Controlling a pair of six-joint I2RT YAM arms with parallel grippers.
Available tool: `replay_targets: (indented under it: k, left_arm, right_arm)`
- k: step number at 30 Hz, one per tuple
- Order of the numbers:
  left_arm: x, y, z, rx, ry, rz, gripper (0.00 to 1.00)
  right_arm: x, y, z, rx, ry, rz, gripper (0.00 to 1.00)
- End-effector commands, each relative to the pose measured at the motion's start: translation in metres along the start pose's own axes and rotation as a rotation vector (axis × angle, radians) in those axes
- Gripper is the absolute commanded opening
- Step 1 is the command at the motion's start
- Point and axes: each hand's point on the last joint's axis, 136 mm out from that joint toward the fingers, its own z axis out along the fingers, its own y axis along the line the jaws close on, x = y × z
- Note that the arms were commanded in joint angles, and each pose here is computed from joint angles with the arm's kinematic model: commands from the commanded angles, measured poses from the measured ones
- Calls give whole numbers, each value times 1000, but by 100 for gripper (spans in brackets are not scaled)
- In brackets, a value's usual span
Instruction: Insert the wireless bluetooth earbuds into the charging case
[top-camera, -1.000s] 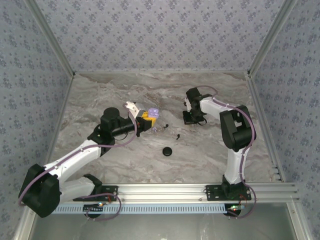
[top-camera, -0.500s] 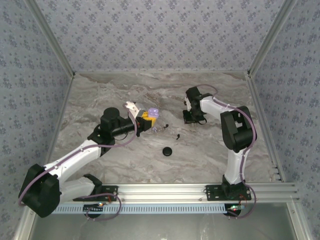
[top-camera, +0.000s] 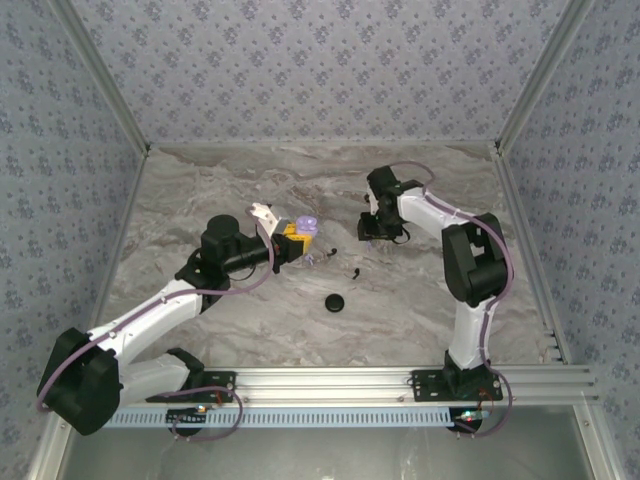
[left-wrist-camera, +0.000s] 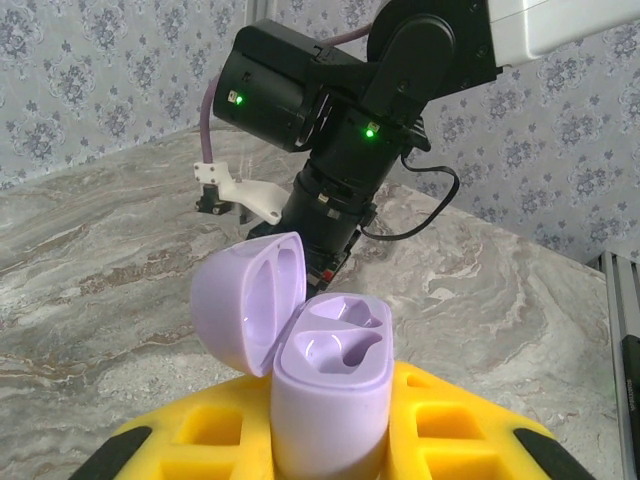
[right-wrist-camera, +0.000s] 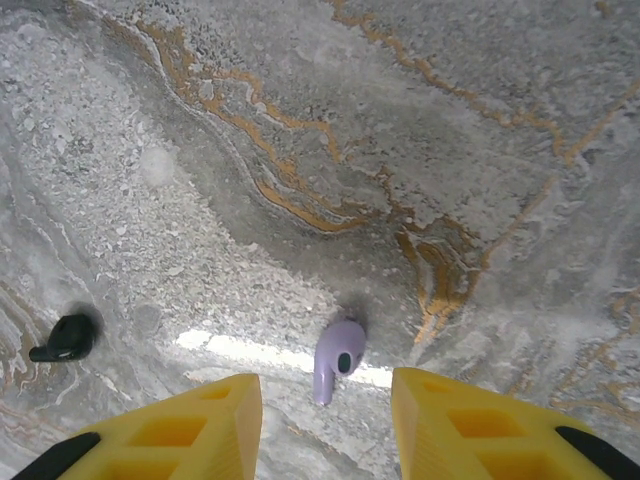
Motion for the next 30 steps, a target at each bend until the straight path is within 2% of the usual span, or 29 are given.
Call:
replay_targets:
  k: [1, 5, 30]
  left_arm:
    - [-19, -5, -2, 4, -41, 45, 22]
    - [-18, -5, -2, 5, -40, 44, 22]
    - [-17, -5, -2, 3, -37, 45, 22]
  right_arm:
    - [6, -4, 5, 58, 44, 38, 39]
    - [7, -6, 10, 100, 64, 30, 38]
    - [7, -9, 30, 141, 125, 50, 29]
